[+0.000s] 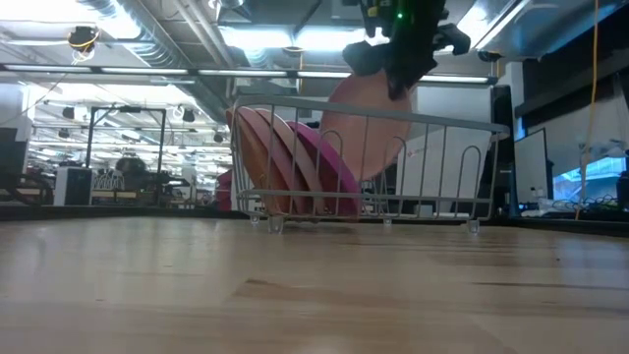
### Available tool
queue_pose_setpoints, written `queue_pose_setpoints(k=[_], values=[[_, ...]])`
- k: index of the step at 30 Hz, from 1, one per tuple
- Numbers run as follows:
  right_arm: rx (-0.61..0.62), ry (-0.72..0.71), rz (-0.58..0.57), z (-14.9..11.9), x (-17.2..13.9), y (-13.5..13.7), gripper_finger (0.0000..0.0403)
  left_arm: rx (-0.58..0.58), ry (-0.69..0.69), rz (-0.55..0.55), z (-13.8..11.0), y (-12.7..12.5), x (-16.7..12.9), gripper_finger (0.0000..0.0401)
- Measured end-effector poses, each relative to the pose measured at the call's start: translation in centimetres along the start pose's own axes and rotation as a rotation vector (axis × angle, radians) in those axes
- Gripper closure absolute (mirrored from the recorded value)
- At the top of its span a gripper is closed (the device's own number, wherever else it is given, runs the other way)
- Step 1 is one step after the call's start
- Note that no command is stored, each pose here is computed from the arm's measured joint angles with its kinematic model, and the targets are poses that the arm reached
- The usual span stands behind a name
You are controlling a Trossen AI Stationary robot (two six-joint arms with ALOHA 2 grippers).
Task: Sort dishes
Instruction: Put the light brown plate into the dish rack
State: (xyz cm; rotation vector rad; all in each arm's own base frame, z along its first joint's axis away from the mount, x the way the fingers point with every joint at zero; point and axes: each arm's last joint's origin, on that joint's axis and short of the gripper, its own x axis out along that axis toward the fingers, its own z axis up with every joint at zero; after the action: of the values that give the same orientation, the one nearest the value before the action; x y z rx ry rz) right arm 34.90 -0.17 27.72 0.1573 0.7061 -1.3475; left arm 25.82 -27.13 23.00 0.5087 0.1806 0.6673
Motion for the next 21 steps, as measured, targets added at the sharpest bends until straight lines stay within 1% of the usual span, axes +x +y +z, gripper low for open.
queue_pose_setpoints(k=[9, 17, 21], values=[[-0.002, 0.001, -0.002, -0.3, 0.3, 0.5, 0.0363, -0.055, 0.0, -0.001, -0.9, 0.5, 0.0, 0.0311], [0.036, 0.054, 0.046, -0.3, 0.3, 1.0, 0.0363, -0.079, 0.002, -0.004, -1.1, 0.6, 0.0, 0.0311], [0.04, 0.057, 0.066, -0.6, -0.1, 1.2, 0.0363, -0.083, 0.014, -0.02, -1.1, 0.5, 0.0, 0.0311]])
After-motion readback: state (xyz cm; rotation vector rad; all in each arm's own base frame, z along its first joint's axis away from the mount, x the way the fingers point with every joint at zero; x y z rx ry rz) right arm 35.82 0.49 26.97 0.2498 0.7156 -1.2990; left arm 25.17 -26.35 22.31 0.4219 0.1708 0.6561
